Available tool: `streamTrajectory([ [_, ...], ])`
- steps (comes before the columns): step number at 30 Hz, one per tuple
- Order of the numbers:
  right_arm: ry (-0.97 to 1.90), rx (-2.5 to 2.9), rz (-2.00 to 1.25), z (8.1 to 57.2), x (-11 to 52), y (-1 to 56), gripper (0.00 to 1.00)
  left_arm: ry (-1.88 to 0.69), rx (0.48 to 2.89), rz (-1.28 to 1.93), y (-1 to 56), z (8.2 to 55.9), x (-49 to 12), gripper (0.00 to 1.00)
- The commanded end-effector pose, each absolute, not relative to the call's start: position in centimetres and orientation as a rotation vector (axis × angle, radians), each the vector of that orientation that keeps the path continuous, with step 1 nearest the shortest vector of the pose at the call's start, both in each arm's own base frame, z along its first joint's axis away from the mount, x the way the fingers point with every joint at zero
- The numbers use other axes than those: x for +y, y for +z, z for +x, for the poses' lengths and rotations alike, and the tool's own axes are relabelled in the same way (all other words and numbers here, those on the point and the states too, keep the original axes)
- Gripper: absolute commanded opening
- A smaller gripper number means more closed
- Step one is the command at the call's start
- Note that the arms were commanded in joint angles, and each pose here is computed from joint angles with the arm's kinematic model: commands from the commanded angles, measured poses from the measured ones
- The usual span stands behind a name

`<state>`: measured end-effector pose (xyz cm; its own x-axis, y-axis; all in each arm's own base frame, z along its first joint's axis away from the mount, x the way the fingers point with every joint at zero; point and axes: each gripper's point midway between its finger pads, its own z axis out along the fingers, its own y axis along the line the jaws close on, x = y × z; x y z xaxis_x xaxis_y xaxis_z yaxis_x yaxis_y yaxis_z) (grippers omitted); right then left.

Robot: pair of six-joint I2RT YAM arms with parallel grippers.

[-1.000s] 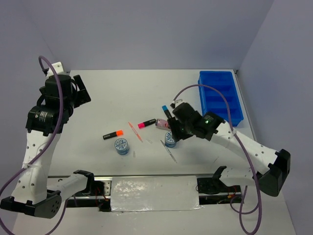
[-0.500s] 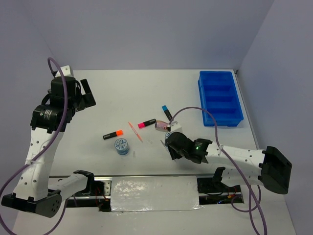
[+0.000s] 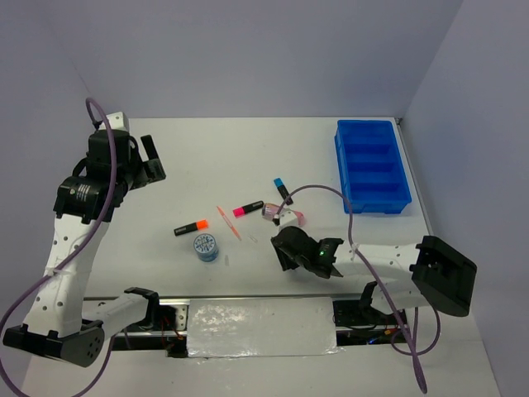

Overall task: Sort the stationery into containers
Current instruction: Pick up the pen from the center of the board.

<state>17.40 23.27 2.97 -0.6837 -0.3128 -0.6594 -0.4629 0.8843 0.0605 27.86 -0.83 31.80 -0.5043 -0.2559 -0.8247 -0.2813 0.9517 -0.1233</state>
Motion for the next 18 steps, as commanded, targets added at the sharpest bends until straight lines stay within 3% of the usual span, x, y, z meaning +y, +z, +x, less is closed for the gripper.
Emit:
streamTrajectory([
  [1, 0.341, 2.313, -0.564, 18.3, 25.0, 3.2, 0.49, -0.002, 2.097, -0.329, 32.7, 28.5, -1.5, 0.99],
  [11, 0.310, 2.394, -0.566, 17.3, 24.4, -0.2, 0.44, -0.026, 2.106, -0.319, 32.6, 28.4, -1.9, 0.99],
  [15, 0.322, 2.411, -0.557, 16.8, 24.3, -0.5, 0.29, -0.027, 2.110, -0.318, 32.6, 28.4, -1.9, 0.99],
  [18, 0.324, 2.432, -0.564, 16.3, 24.2, -0.9, 0.06, -0.033, 2.105, -0.320, 32.8, 28.5, -2.0, 0.99],
])
